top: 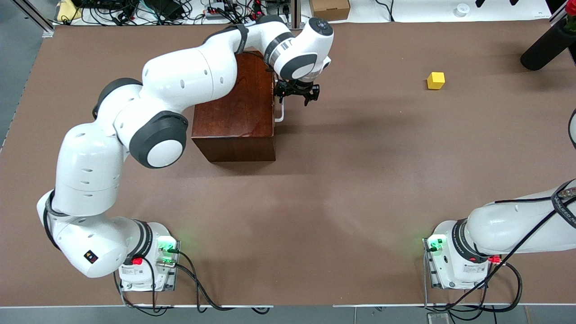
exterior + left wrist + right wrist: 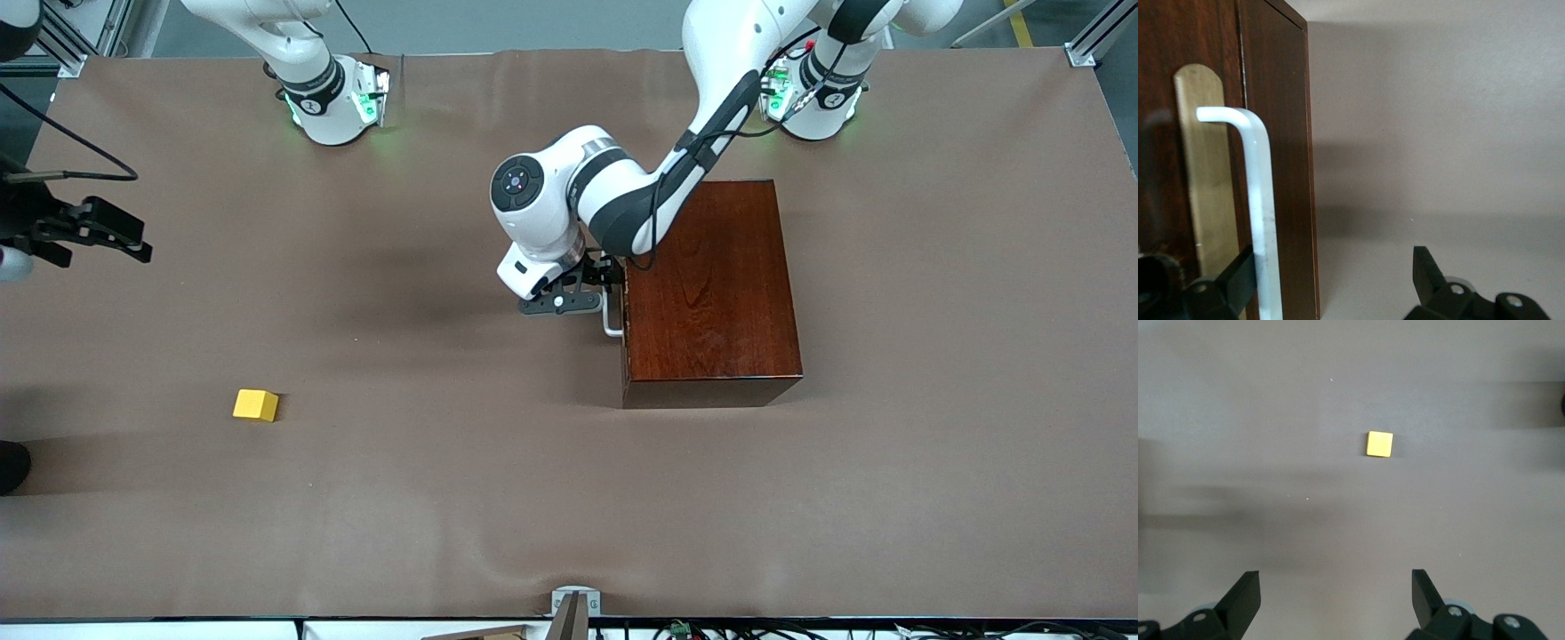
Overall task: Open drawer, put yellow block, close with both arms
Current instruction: 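Pull the drawer open with the left gripper while the right gripper reaches the cube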
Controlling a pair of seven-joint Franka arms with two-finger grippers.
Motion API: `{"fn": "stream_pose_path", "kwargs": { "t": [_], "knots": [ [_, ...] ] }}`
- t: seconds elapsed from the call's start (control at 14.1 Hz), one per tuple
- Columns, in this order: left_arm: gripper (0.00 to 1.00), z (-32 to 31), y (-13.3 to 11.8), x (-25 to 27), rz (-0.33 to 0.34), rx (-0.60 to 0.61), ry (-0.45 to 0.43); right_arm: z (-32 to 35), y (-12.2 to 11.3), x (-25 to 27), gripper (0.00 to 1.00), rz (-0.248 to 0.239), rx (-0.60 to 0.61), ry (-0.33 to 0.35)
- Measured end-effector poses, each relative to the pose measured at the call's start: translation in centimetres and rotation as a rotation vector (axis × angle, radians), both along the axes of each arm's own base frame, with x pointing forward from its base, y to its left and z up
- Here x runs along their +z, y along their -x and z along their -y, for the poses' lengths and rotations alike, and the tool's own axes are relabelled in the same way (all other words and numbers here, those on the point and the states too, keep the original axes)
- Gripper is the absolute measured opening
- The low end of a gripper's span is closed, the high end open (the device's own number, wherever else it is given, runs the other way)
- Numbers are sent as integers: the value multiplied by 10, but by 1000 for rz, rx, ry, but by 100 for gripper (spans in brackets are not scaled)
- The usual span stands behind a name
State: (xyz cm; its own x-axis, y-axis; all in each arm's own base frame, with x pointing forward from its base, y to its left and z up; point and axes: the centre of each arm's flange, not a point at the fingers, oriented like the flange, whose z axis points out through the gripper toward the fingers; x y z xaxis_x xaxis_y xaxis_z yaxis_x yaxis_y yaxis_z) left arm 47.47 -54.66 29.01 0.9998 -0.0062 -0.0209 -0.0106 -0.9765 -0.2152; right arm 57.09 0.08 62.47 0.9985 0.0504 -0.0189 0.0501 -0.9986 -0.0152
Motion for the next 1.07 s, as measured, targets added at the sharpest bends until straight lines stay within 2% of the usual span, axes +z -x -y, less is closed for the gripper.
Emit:
{"fn": "stream_pose_path", "kwargs": {
  "t": [0.43,1.07],
  "knots": [
    [100,3,3,-5,-2,-7,-4,3,-6,-24,100,-68,-6,1],
    [100,18,5,-2,51,7,69,-13,2,-28,100,-131,25,2]
  ]
}}
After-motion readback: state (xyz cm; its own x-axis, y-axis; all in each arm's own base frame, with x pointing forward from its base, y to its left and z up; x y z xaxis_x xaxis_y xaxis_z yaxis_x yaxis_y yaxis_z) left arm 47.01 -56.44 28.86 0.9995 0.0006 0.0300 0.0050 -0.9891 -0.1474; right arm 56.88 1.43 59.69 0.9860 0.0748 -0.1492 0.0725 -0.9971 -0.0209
